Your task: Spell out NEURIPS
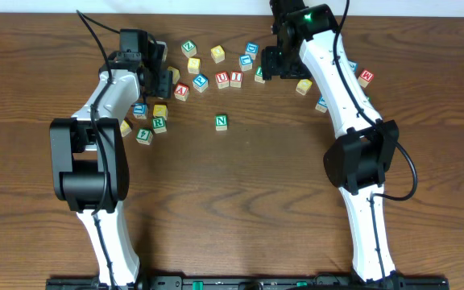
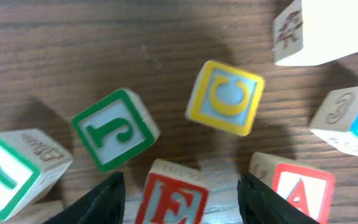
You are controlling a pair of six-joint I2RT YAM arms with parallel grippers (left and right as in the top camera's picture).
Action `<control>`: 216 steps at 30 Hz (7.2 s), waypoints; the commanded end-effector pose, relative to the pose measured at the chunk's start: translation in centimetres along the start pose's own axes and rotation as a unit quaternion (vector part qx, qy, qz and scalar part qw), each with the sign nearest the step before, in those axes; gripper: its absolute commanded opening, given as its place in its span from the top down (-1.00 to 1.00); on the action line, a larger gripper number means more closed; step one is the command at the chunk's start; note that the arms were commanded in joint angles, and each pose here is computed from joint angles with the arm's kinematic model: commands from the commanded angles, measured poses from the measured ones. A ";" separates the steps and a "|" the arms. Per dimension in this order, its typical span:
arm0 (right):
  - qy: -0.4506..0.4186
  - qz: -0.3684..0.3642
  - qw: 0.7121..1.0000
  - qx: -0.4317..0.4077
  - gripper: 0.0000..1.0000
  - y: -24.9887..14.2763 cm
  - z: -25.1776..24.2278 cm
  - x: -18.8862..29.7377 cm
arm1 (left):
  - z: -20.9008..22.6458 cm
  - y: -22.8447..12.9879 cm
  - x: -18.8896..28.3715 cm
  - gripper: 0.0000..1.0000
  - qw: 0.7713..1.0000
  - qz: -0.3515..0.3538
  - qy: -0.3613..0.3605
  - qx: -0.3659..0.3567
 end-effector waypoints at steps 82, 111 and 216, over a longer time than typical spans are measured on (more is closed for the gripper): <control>-0.002 -0.027 1.000 -0.008 -0.61 0.5 -1.0 2.6 | 0.3 1.4 1.8 0.15 0.994 -0.034 0.055 0.087; -0.002 -0.024 1.000 -0.005 -0.63 0.3 -0.7 2.6 | 0.5 0.0 -2.8 0.17 0.995 -0.018 0.054 0.084; -0.041 0.033 0.991 -0.122 -0.81 -0.3 -14.5 3.4 | -22.9 -10.6 2.0 0.37 0.946 0.324 0.003 -0.026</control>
Point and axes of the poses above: each gripper's point midway between its finger pads, its own x axis back along the fingers, its own z axis along the line the jaws close on, y = z × x, the point moved 6 cm from there along x, back along the fingers, and after that the axes turned 1 degree about x, right-handed, at the moved point
